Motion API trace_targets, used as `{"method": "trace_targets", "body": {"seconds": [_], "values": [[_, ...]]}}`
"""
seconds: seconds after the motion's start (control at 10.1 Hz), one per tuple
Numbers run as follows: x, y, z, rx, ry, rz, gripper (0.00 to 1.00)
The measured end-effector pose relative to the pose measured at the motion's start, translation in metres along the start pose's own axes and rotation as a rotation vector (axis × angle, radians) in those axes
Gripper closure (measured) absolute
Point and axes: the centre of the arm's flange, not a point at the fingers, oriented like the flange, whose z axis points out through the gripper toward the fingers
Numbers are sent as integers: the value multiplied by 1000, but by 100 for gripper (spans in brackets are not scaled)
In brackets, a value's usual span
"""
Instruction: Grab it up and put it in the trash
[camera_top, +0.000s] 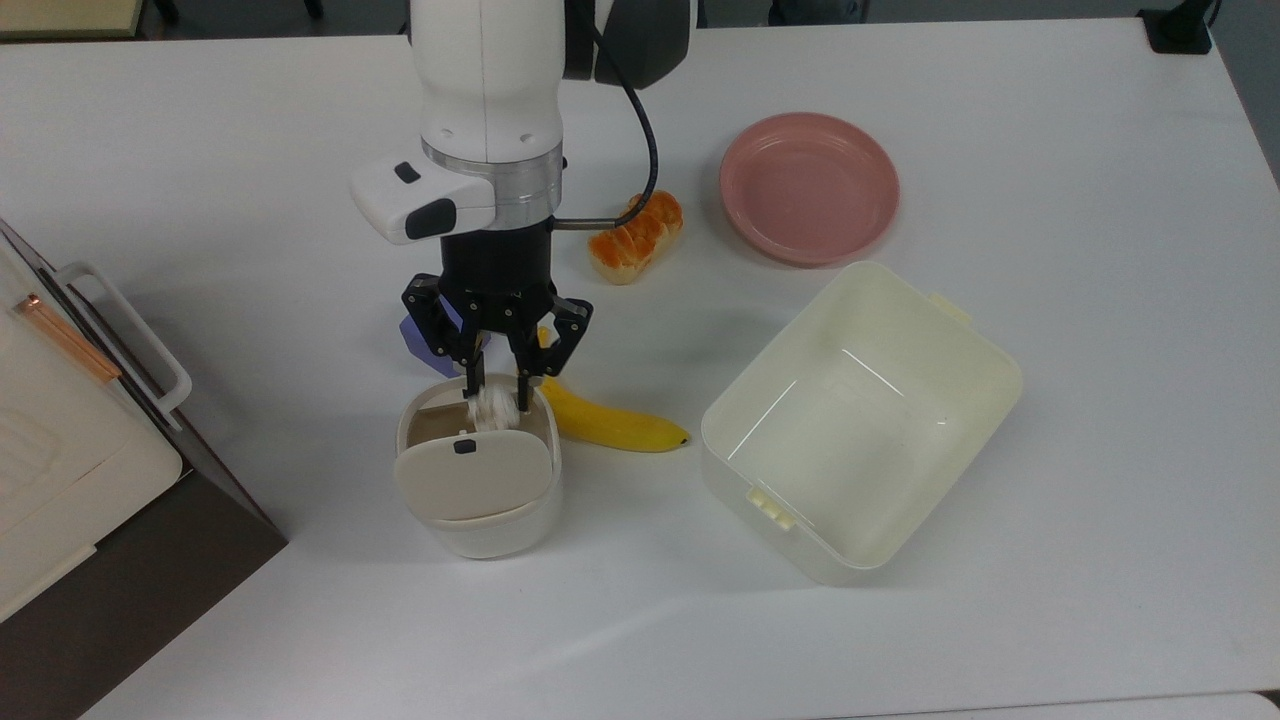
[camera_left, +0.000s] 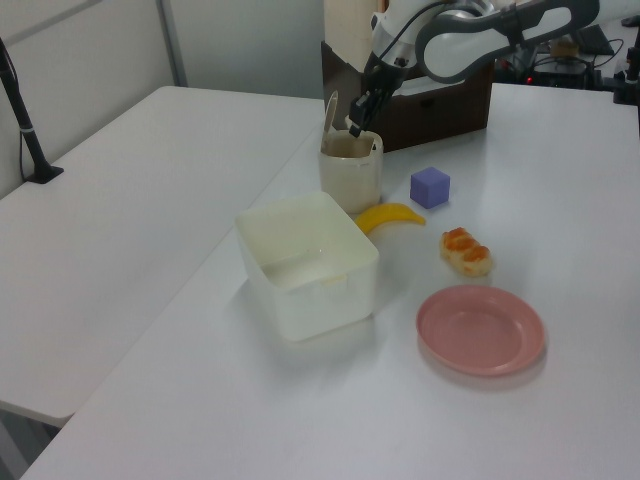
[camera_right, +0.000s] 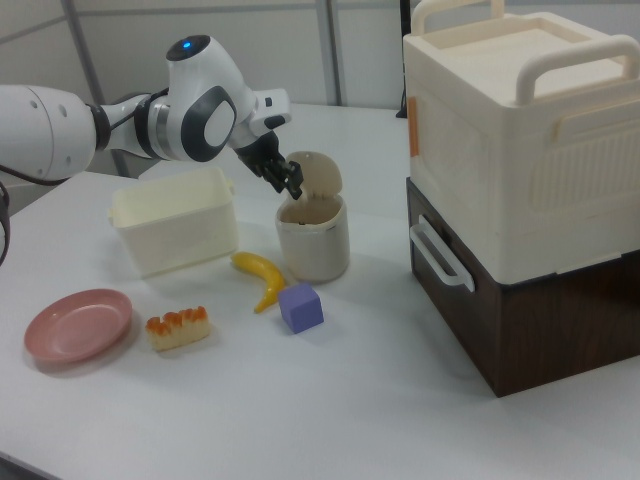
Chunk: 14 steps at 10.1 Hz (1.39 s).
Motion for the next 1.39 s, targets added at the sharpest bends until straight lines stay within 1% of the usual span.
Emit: {"method": "trace_targets", "body": {"seconds": [0.1,0.2,0.3,0.4,0.5,0.59,0.69,0.79,0.89,0.99,1.09,1.19,1.39], "values": [[2,-1,-1,-1,12,27,42],[5,-1,-5,-5,22,32,26],[11,2,-14,-5,42,38,1],[11,6,-22,-11,27,46,0],[4,15,-29,-39,-64,56,0],[-6,32,-48,-75,-182,74,0],[-14,48,-78,-93,-266,86,0],[-22,60,-117,-84,-325,51,0],[-31,72,-156,-73,-357,1,0],[-38,77,-180,-54,-356,-20,0],[-45,80,-191,-34,-357,-35,0],[-52,81,-177,-31,-387,-49,0],[-53,80,-139,-29,-440,-51,0]]}}
